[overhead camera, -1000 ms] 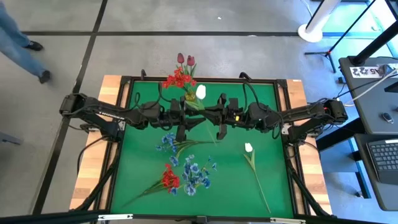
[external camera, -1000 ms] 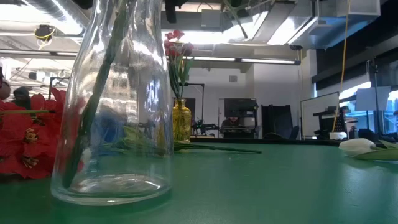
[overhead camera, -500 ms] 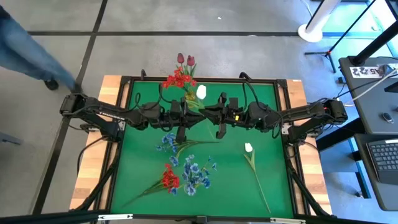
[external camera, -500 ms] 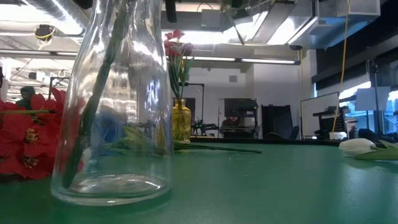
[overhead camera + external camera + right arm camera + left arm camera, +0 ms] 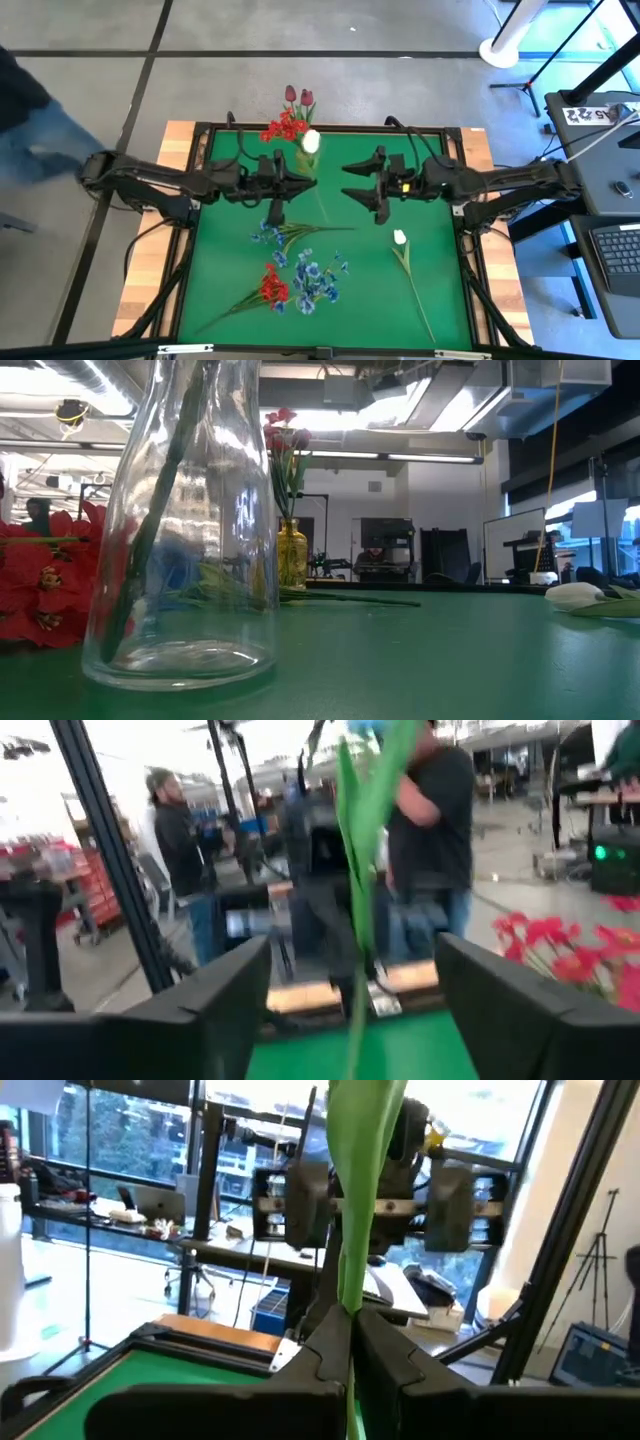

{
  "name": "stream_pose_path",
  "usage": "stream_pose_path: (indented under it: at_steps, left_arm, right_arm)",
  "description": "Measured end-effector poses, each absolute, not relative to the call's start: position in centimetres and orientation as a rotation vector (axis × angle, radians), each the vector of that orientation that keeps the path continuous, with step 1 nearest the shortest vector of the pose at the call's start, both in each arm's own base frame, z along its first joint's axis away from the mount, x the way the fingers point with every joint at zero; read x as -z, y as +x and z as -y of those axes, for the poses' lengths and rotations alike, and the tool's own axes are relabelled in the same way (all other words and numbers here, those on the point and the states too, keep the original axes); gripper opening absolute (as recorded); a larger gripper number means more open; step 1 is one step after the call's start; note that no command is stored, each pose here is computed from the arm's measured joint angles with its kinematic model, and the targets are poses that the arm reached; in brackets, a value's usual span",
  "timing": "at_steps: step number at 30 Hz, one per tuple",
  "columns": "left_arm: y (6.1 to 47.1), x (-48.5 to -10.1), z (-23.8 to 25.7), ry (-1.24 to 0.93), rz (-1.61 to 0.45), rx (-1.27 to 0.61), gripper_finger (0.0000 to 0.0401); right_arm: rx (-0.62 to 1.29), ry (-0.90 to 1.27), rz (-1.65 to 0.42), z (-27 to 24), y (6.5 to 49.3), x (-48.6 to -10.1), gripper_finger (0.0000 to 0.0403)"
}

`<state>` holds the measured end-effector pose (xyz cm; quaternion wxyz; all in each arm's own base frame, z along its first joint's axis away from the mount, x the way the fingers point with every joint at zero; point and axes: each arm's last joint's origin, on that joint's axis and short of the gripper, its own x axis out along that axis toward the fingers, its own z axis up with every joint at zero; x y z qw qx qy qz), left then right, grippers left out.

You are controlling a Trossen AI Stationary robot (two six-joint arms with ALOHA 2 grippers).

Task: Sort flowers into vase by color
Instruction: Put the top white tulip into the transparent vase

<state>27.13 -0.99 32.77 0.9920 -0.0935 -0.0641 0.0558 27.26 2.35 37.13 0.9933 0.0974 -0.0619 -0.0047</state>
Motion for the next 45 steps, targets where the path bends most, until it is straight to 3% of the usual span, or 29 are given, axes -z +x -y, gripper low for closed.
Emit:
stream_pose_path:
  at_steps: [5,11,19,26,34,45]
  left_arm:
    - [23.5,-35.2,2.4,-0.195,0.152,-0.042,0.0]
    - [18.9,-37.2,5.5,-0.218,0.169,0.148,0.0]
    - [15.9,-38.0,9.5,-0.243,0.189,0.408,0.0]
    - [16.0,-36.8,13.1,-0.163,0.149,0.472,0.0]
    - [18.7,-33.1,16.5,-0.014,0.024,0.179,0.0]
    - [21.9,-30.6,18.8,-0.019,0.064,0.149,0.0]
  right_arm:
    - [0.091,0.211,-0.031,-1.9,25.0,-36.8,0.0299]
    - [0.241,0.226,-0.246,-1.5,24.2,-34.6,0.0283]
    - [0.332,0.22,-0.296,-1.3,24.2,-31.7,0.0252]
    - [0.356,0.242,-0.299,-1.2,24.1,-29.2,0.0237]
    - [0.366,0.271,-0.319,-1.2,23.9,-27.7,0.0237]
    - [0.369,0.282,-0.324,-1.2,23.9,-27.4,0.0237]
